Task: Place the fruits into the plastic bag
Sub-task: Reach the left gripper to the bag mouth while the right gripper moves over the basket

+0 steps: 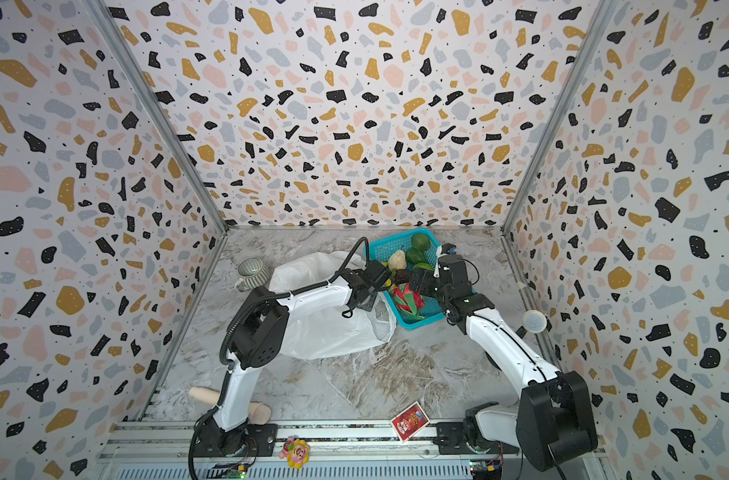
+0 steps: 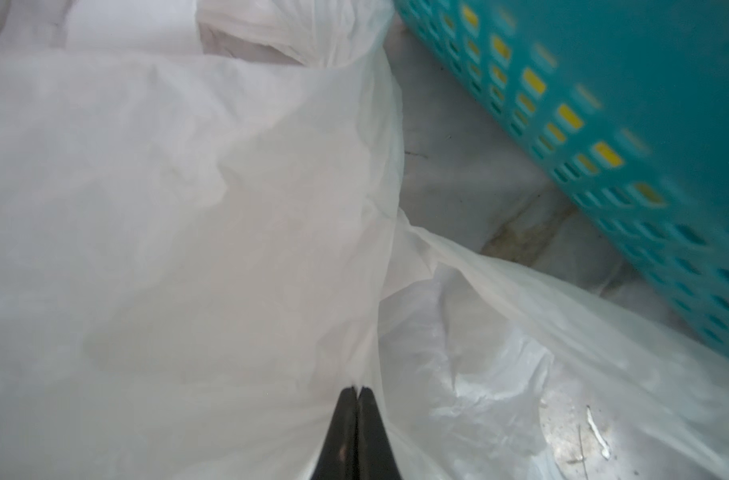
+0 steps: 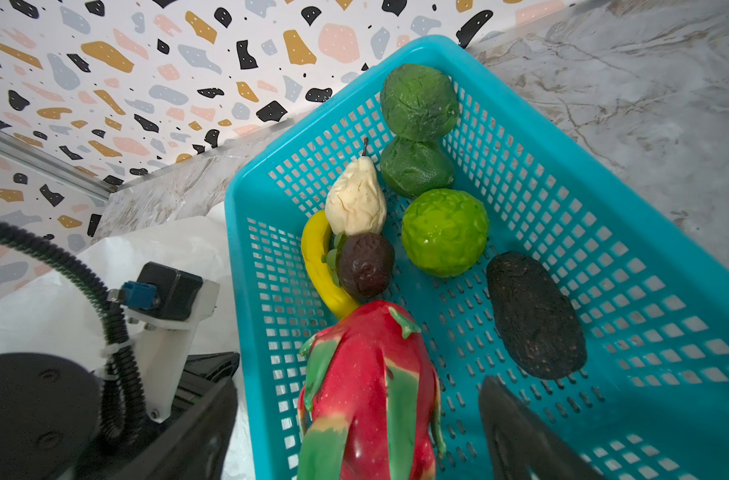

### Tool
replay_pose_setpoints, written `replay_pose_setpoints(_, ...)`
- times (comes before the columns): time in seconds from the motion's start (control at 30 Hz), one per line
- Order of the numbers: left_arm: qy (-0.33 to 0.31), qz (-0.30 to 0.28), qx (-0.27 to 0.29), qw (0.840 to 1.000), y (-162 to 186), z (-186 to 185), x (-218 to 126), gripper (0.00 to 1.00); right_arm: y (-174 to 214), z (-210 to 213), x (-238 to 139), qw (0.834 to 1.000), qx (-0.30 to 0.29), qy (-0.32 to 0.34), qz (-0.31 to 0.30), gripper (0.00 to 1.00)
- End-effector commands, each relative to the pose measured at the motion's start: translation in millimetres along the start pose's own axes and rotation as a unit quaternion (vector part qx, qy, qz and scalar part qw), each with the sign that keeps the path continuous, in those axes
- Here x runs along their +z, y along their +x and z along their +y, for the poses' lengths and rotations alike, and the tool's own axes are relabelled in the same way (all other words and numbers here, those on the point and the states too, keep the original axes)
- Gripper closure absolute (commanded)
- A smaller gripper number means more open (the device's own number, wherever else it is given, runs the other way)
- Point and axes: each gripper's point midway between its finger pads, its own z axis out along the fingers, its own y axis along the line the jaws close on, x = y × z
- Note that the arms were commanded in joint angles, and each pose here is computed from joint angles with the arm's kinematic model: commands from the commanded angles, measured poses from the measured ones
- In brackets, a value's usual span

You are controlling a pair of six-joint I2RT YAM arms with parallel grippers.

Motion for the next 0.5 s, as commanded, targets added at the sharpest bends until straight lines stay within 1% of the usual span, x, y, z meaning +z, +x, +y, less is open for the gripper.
replay_pose_setpoints(0.0,-0.002,-0.063,0.0,0.998,-28,23,-44,1.0,-24,15,-15,0.999,-0.008,-0.02,-0.026,0.1)
replay_pose_setpoints(0.07,0.015,-0.079,-0.009,0.997,-32,33,-60,1.0,-25,17,-16,0.999,-0.009,-0.023,-0.026,0.1)
replay_pose_setpoints(0.2,0.087,-0.108,-0.051,0.989,-36,56,-90,1.0,-25,22,-17,0.999,-0.011,-0.033,-0.023,0.1)
replay_pose_setpoints(0.27,0.12,-0.126,-0.061,0.983,-35,65,-104,1.0,-25,29,-16,0.999,-0.019,-0.047,-0.02,0.11)
replay_pose_setpoints(0.37,0.172,-0.164,-0.065,0.969,-35,73,-131,1.0,-21,48,-15,0.996,-0.041,-0.082,-0.014,0.11)
replay_pose_setpoints(0.47,0.204,-0.198,-0.07,0.956,-33,85,-155,1.0,-14,71,-13,0.991,-0.061,-0.117,-0.002,0.11)
